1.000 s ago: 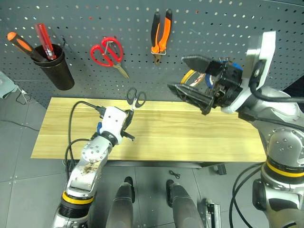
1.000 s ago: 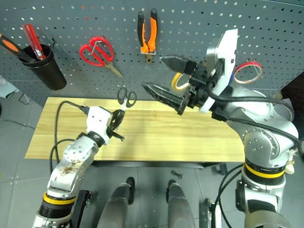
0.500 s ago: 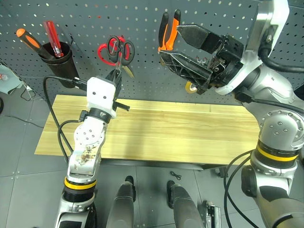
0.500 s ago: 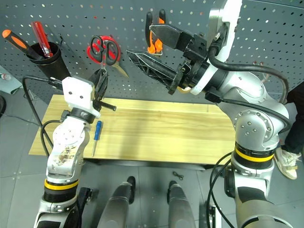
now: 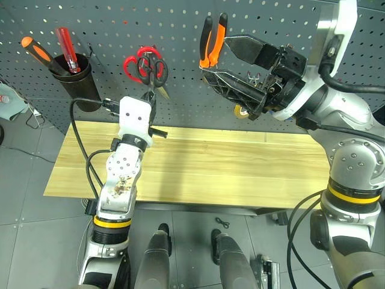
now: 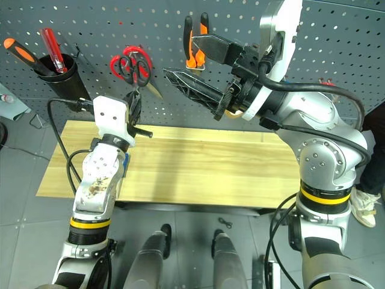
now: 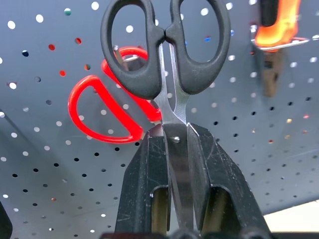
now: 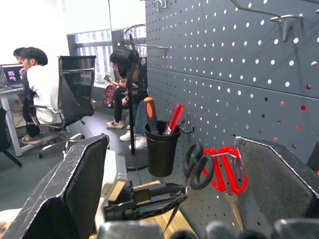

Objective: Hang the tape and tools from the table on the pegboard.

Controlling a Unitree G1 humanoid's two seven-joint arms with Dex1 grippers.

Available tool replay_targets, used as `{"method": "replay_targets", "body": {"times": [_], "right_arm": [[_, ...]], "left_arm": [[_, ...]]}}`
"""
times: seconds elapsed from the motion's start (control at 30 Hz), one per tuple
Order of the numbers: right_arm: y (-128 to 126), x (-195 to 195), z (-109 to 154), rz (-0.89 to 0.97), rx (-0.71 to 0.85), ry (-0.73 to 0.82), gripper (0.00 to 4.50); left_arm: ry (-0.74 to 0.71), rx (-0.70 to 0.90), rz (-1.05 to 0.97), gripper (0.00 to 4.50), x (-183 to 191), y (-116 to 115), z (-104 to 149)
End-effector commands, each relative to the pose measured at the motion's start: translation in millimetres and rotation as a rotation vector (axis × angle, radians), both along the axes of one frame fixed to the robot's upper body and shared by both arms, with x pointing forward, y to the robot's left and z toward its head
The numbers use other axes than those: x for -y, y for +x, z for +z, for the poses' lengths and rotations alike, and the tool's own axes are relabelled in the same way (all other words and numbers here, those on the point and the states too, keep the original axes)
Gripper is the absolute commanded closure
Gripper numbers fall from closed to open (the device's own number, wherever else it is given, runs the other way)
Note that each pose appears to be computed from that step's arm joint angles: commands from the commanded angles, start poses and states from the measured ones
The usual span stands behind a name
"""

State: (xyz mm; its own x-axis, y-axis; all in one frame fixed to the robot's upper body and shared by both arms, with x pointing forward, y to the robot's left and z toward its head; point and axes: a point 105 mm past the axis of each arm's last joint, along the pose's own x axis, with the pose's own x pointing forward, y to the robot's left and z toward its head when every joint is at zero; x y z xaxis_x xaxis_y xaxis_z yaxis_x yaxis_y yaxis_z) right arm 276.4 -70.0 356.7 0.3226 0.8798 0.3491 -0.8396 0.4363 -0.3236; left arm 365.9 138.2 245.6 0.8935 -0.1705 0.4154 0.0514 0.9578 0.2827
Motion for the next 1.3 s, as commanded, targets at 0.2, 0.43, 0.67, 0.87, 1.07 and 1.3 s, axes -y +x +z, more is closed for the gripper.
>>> {"method": "replay_targets", "body": {"times": [0.2, 0.43, 0.67, 0.87, 1.07, 1.3], "right_arm": [[-4, 7, 0, -0.036, 0.023, 0.002, 0.0], [-2, 6, -2, -0.043, 0.016, -0.002, 0.0], [-3, 5, -5, -0.039, 0.01, -0.008, 0.0], [-2, -7, -50, -0.02, -0.102, -0.132, 0.0], [-1, -26, -98, -0.001, -0.178, -0.271, 0.0], [10, -29, -121, -0.024, -0.191, -0.438, 0.0]], "left_arm": [[0.008, 0.03, 0.001, 4.44, 0, 8, 10], [0.026, 0.012, 0.005, 4.44, 1, 14, 6], [0.036, 0.008, 0.016, 1.32, -3, 9, 1], [0.065, -0.184, 0.088, 0.02, -35, -6, -61], [-0.083, -0.444, 0.158, 0.02, -83, -1, -111], [-0.081, -0.756, 0.098, 0.02, -103, 19, -145]]}}
